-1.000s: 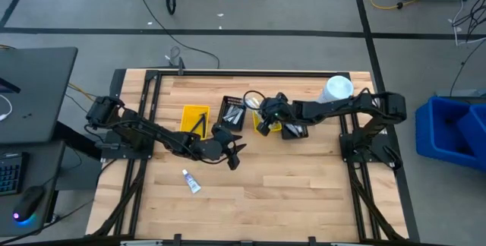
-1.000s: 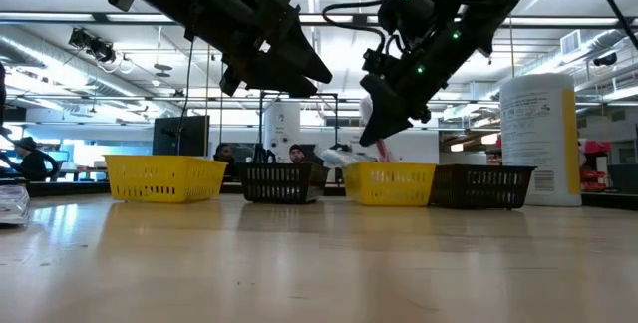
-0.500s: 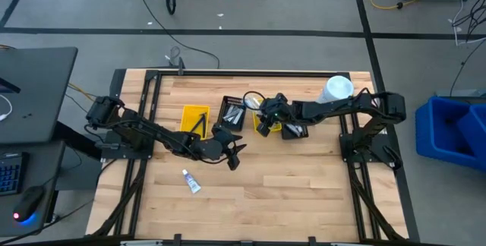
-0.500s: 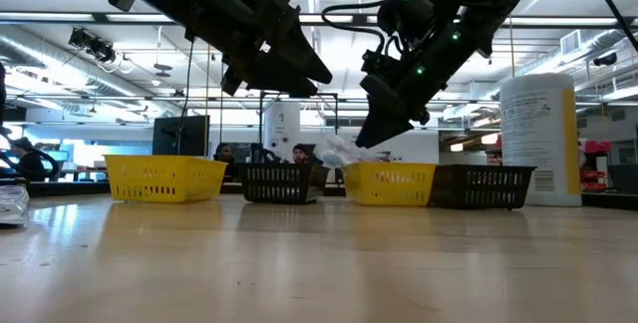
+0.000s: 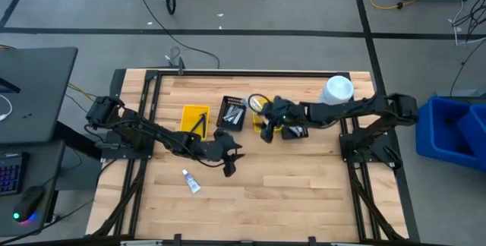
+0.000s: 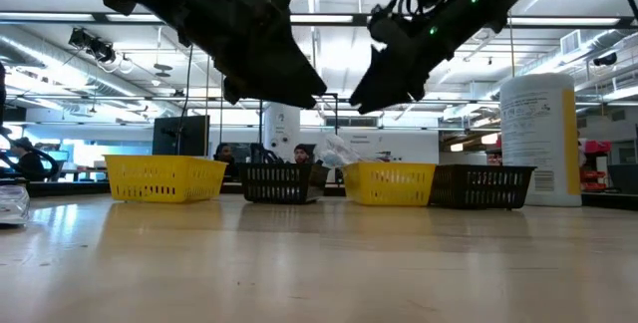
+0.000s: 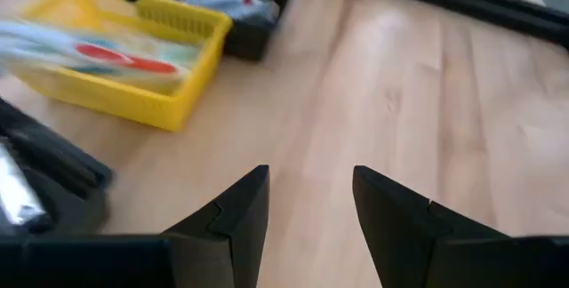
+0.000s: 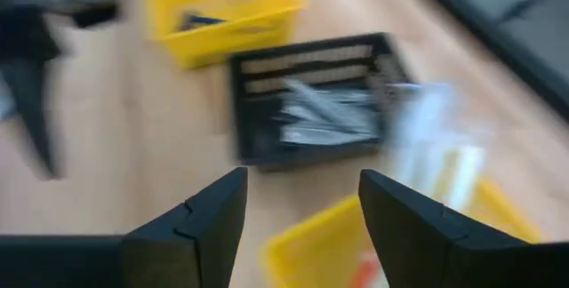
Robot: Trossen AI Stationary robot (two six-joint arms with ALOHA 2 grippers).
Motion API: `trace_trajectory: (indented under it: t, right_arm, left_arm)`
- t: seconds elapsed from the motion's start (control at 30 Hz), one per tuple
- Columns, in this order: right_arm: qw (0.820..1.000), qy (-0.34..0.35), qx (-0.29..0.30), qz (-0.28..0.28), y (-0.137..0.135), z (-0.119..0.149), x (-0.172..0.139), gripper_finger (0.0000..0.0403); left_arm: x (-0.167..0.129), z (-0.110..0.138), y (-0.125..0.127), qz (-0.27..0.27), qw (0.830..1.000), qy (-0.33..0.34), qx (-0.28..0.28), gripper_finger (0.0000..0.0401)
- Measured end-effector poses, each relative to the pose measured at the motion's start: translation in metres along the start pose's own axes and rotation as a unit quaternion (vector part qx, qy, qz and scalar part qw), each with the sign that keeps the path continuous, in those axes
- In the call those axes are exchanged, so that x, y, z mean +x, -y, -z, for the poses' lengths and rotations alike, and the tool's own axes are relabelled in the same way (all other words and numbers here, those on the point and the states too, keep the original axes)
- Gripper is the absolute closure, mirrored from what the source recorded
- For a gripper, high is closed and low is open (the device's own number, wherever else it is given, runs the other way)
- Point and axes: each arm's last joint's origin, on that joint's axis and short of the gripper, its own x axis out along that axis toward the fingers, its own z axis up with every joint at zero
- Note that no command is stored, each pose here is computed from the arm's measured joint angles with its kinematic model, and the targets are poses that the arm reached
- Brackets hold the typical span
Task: Pick & Place Travel size toiletries
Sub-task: Put the violet toothpaste into the right black bin
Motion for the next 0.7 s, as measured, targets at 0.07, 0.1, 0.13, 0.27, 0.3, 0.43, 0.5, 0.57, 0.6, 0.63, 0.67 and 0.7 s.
trace_trajectory:
  t: [0.07, 0.1, 0.13, 0.27, 0.3, 0.43, 0.5, 0.57, 0.6, 0.63, 0.67, 0.7]
  right_arm:
    - [0.999, -0.001, -0.007, -0.034, -0.01, 0.001, -0.003, 0.0179]
    - [0.999, -0.004, -0.01, -0.046, -0.015, 0.002, -0.004, 0.0182]
    - [0.998, -0.009, -0.014, -0.055, -0.02, 0.004, -0.005, 0.0185]
    - [0.996, -0.026, -0.025, -0.078, -0.037, 0.01, -0.009, 0.0197]
    - [0.996, -0.026, -0.027, -0.082, -0.04, 0.011, -0.01, 0.02]
    - [0.994, -0.028, -0.035, -0.096, -0.051, 0.014, -0.014, 0.0209]
    - [0.994, -0.027, -0.037, -0.1, -0.054, 0.015, -0.015, 0.0213]
    - [0.994, -0.027, -0.039, -0.102, -0.056, 0.016, -0.015, 0.0216]
    - [0.994, -0.026, -0.039, -0.103, -0.057, 0.015, -0.015, 0.0217]
    - [0.994, -0.026, -0.039, -0.103, -0.057, 0.016, -0.015, 0.0218]
    - [0.994, -0.027, -0.038, -0.102, -0.057, 0.016, -0.015, 0.0219]
    - [0.994, -0.027, -0.038, -0.102, -0.057, 0.016, -0.015, 0.022]
  left_arm:
    - [0.0, 0.002, 0.001, 0.018, 1.0, -0.016, 0.001, 0.023]
    - [-0.001, 0.002, 0.001, 0.025, 0.999, -0.025, 0.004, 0.023]
    - [-0.002, 0.003, 0.0, 0.033, 0.999, -0.034, 0.012, 0.023]
    - [-0.018, -0.003, 0.006, 0.072, 0.988, -0.094, 0.103, 0.023]
    - [-0.023, -0.004, 0.008, 0.083, 0.981, -0.116, 0.134, 0.023]
    - [-0.039, 0.006, 0.01, 0.094, 0.942, -0.228, 0.226, 0.023]
    - [-0.046, 0.014, 0.01, 0.097, 0.927, -0.273, 0.239, 0.023]
    - [-0.052, 0.023, 0.01, 0.106, 0.91, -0.319, 0.242, 0.023]
    - [-0.055, 0.027, 0.011, 0.111, 0.9, -0.344, 0.243, 0.023]
    - [-0.06, 0.032, 0.011, 0.113, 0.891, -0.366, 0.244, 0.023]
    - [-0.063, 0.035, 0.012, 0.114, 0.884, -0.382, 0.246, 0.023]
    - [-0.067, 0.038, 0.013, 0.113, 0.875, -0.398, 0.249, 0.023]
